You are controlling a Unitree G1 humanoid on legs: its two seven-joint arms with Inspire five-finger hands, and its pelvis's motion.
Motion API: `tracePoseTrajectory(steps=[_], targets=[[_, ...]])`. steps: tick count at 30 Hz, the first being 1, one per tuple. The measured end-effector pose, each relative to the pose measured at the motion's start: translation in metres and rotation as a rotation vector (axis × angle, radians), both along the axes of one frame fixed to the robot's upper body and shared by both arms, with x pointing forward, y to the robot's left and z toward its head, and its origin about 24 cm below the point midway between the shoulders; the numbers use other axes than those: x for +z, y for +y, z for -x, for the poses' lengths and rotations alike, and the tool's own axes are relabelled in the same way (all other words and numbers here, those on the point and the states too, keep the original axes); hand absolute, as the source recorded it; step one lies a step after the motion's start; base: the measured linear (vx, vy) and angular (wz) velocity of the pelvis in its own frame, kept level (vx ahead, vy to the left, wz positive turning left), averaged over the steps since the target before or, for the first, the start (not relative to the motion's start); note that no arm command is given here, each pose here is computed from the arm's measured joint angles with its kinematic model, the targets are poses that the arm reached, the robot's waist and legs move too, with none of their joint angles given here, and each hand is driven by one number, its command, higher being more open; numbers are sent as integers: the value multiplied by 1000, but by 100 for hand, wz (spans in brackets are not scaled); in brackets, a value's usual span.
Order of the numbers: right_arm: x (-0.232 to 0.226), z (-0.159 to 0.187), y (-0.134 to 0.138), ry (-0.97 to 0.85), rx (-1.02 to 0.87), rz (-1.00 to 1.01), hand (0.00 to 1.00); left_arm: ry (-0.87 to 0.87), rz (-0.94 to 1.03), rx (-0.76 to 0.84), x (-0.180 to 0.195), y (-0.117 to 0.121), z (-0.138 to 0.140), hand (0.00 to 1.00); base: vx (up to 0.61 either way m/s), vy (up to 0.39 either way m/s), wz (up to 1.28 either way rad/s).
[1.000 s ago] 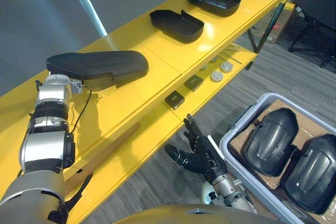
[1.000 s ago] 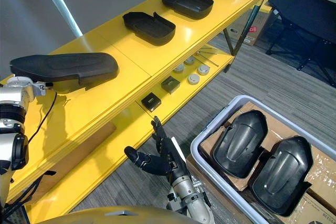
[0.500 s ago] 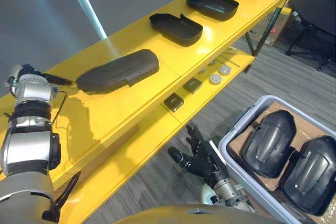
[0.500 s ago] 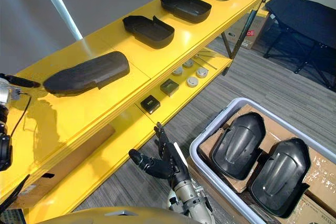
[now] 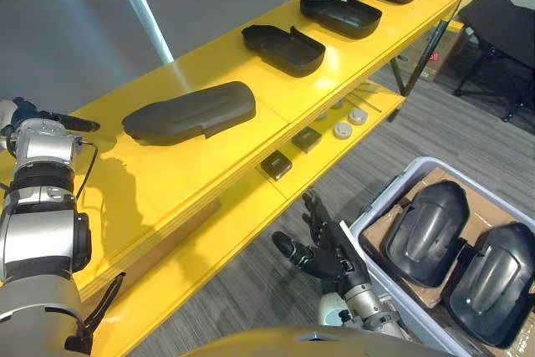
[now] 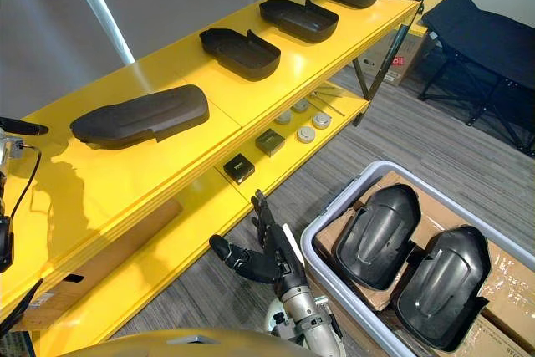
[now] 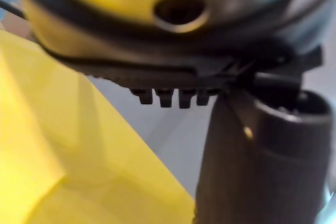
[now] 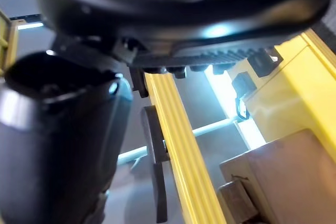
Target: Walk over and take three plastic housings, then place them on the shelf
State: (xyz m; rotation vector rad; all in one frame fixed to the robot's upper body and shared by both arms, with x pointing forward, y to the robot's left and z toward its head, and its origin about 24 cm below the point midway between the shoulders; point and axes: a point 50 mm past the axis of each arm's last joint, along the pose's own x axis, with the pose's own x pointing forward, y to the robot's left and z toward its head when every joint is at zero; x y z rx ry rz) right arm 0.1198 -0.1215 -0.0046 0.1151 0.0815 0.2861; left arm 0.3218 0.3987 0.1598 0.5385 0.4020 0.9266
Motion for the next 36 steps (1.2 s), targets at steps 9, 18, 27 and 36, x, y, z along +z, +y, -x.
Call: tracePoseTrajectory(steps=[9, 18, 27, 36], targets=[[88, -50, -74, -496, -400, 87, 100, -773, 13, -272, -9, -84, 54, 100, 15, 3, 18], [138, -67, -107, -765, -519, 144, 100, -919, 131, -236, -44, -113, 118, 100, -9, -12, 29], [106, -86, -110, -485, -524, 125, 100, -1084, 187, -495, -31, -142, 145, 100, -3, -3, 11], [109, -99, -106, -500, -498, 135, 100, -1101, 198, -515, -29, -147, 144, 100, -7, 1, 10]])
